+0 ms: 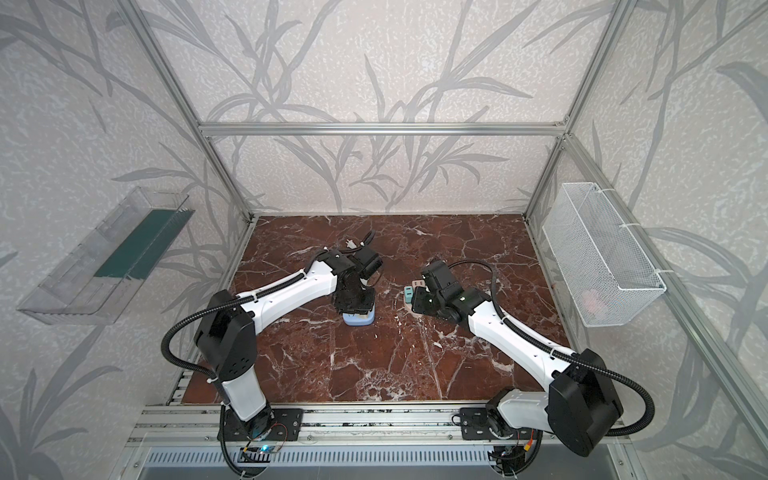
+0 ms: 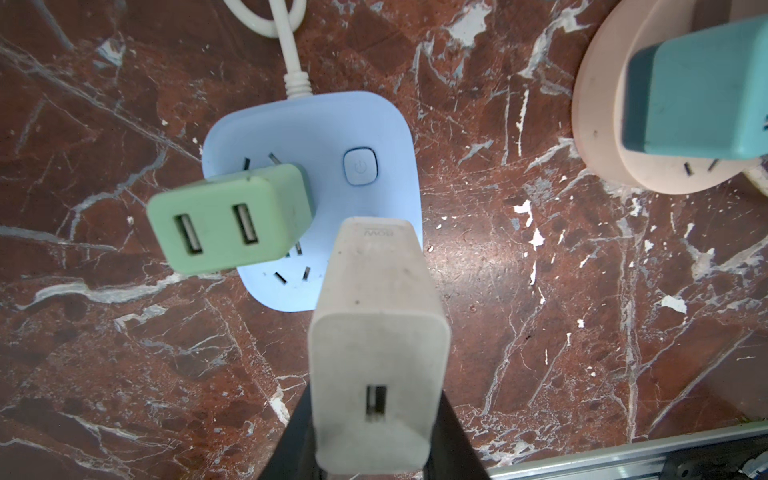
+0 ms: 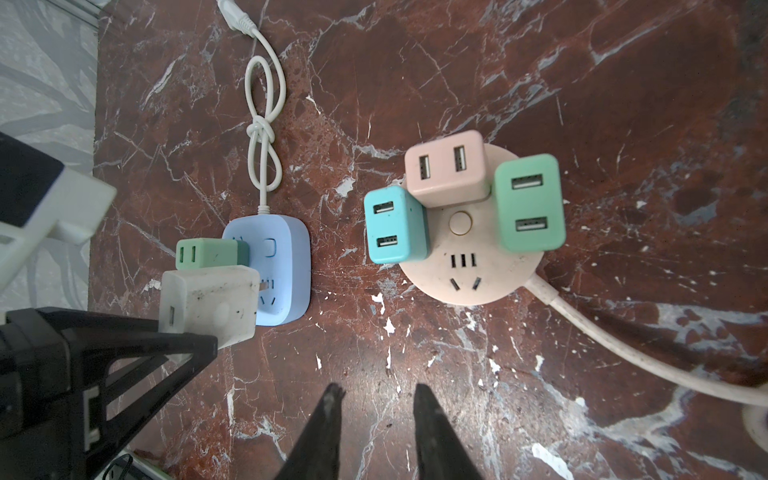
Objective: Insert the plug
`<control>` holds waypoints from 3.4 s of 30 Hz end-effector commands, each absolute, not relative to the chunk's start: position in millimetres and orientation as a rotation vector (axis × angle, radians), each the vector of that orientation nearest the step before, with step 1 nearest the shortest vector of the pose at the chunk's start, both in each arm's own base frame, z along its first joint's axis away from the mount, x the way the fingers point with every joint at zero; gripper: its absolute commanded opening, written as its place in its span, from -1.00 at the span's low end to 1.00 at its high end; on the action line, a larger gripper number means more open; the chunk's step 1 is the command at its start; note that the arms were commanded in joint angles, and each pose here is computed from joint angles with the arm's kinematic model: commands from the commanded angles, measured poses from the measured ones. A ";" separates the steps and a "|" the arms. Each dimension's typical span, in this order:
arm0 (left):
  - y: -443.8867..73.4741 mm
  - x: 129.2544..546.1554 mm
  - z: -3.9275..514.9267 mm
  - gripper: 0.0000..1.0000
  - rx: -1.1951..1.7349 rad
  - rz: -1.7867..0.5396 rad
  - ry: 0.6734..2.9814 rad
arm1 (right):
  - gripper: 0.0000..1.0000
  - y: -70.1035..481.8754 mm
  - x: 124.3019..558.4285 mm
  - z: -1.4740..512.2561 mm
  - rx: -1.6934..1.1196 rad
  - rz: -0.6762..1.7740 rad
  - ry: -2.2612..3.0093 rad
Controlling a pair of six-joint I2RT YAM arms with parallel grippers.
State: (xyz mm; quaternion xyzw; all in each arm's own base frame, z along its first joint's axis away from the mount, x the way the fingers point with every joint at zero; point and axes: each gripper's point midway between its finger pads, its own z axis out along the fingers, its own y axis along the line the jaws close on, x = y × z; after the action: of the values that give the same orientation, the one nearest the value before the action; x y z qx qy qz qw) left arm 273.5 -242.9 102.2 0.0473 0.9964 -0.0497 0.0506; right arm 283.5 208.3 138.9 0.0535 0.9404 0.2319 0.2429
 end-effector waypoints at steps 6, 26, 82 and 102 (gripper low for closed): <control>-239.5 269.3 103.1 -1.00 0.099 -0.144 3.032 | -0.38 209.3 283.5 138.3 0.133 0.666 2.558; -237.8 269.4 95.0 -1.00 0.075 -0.104 3.055 | -0.38 204.0 284.0 129.0 0.155 0.686 2.562; -249.1 281.1 114.0 -1.00 0.048 -0.228 3.109 | -0.38 211.9 279.9 124.7 0.169 0.821 2.559; -241.5 290.5 125.0 -1.00 -0.040 -0.351 3.162 | -0.38 208.1 275.5 130.2 0.146 0.822 2.538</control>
State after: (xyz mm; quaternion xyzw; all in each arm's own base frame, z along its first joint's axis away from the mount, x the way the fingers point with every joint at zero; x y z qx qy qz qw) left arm 290.5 -242.3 117.5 -0.0185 0.9935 -0.1118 -0.0143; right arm 277.9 211.3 130.7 0.0571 0.9236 0.2997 0.2320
